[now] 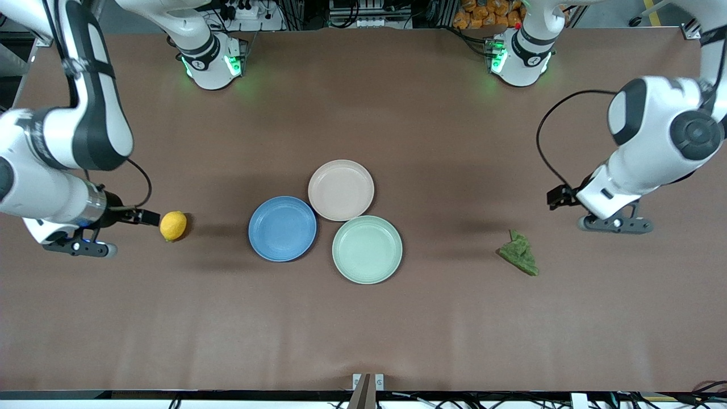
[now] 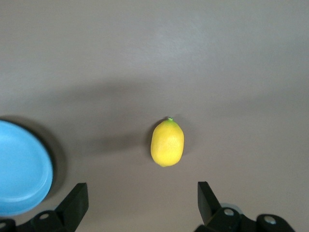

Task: Place lemon and lettuce in plates
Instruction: 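Lower the right gripper onto the lemon while the left gripper reaches the lettuce, then close the right gripper on the lemon while the left gripper grasps the lettuce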

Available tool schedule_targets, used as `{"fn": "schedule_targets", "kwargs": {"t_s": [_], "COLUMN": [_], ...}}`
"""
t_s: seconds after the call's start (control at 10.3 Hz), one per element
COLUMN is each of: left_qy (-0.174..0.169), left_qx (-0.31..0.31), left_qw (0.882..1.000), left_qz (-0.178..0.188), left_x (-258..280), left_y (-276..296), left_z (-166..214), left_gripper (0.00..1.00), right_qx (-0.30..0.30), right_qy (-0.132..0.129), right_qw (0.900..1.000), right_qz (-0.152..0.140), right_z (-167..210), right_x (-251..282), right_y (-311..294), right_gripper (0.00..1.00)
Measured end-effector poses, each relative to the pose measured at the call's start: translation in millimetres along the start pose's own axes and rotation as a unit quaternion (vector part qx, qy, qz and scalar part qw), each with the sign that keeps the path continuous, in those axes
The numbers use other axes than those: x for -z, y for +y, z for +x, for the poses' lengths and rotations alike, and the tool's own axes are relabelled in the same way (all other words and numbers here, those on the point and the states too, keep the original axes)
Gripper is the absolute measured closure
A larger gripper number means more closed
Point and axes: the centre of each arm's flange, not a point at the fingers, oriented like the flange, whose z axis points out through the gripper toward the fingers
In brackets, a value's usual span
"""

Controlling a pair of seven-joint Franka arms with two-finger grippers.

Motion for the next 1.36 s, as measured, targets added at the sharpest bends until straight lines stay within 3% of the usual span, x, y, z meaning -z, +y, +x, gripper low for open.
{"fn": "schedule_targets", "kwargs": {"t_s": [0.49, 0.78, 1.36], "left_qy": [0.011, 0.004, 0.0], "left_qx": [-0.023, -0.024, -0.005], "left_qw": [1.0, 1.0, 1.0], "left_qz": [0.006, 0.001, -0.024], "left_x": [-104.4, -134.8, -211.8], "left_y": [8.8, 10.5, 12.9], "left_z": [27.9, 30.4, 31.3], "left_gripper": [0.0, 0.0, 0.01], "right_qx": [-0.086, -0.102, -0.089], "right_qy": [-0.039, -0.073, -0.093], "right_qw": [0.995, 0.992, 0.991], "right_qz": [0.021, 0.035, 0.038], "right_z": [25.2, 27.5, 25.9], "right_x": [-92.7, -145.4, -177.1], "right_y": [62.9, 58.2, 48.3], "right_gripper": [0.0, 0.0, 0.0]}}
